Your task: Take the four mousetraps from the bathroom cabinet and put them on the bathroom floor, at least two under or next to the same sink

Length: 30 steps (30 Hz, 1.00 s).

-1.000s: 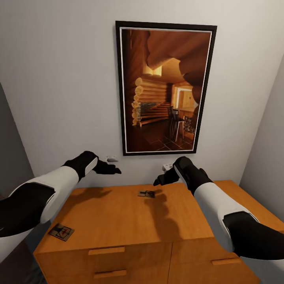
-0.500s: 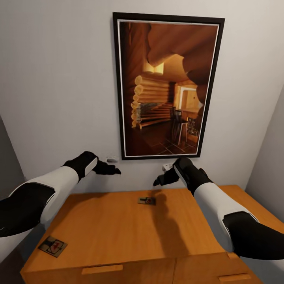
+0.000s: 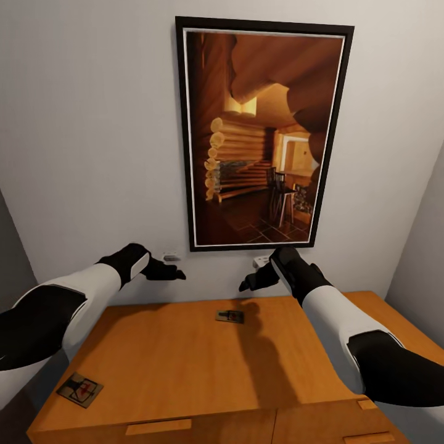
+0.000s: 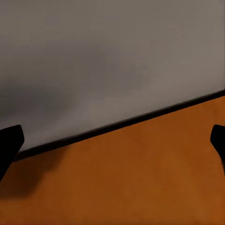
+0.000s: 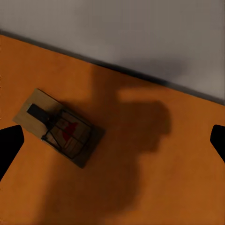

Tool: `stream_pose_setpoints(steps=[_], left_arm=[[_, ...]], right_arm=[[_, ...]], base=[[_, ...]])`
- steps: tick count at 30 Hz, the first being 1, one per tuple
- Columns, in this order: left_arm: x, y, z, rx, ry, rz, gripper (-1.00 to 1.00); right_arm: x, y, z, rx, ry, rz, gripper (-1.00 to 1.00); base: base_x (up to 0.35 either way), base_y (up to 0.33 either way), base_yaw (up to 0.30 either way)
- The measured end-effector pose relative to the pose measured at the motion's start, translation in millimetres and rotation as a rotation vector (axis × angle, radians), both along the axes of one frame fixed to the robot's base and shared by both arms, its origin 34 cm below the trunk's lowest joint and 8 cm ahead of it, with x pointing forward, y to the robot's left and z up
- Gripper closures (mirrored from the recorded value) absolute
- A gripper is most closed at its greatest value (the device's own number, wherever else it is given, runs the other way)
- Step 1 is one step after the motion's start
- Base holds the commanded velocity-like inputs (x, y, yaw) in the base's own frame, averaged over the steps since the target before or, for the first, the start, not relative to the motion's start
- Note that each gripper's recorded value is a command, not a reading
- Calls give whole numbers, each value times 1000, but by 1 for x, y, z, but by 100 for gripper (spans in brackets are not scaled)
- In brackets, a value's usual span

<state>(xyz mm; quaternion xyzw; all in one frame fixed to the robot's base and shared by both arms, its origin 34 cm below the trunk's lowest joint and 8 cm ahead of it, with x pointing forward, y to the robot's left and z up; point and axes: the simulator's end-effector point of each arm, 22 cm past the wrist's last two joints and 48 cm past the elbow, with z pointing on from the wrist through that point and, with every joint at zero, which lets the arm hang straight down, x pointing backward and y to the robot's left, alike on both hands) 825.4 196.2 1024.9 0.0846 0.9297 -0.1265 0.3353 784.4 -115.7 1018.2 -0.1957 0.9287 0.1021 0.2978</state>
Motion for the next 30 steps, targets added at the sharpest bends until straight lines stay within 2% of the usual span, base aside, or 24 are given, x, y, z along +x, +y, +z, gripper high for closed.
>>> stream_pose_setpoints(steps=[7,15,24,30], left_arm=[[2,10,-7,1,-23,13,-100],[-10,42,-48,-5,-7,58,-100],[-13,83,-57,-46,-10,138,-100],[-17,94,-68,-80,-16,172,-100]], right_arm=[[0,2,0,0,-2,4,-100],[0,5,0,3,-6,8,-100],[1,5,1,4,-11,6,-100],[3,6,3,9,-22,7,-100]], base=[[2,0,0],[0,0,0],[0,0,0],[0,0,0]])
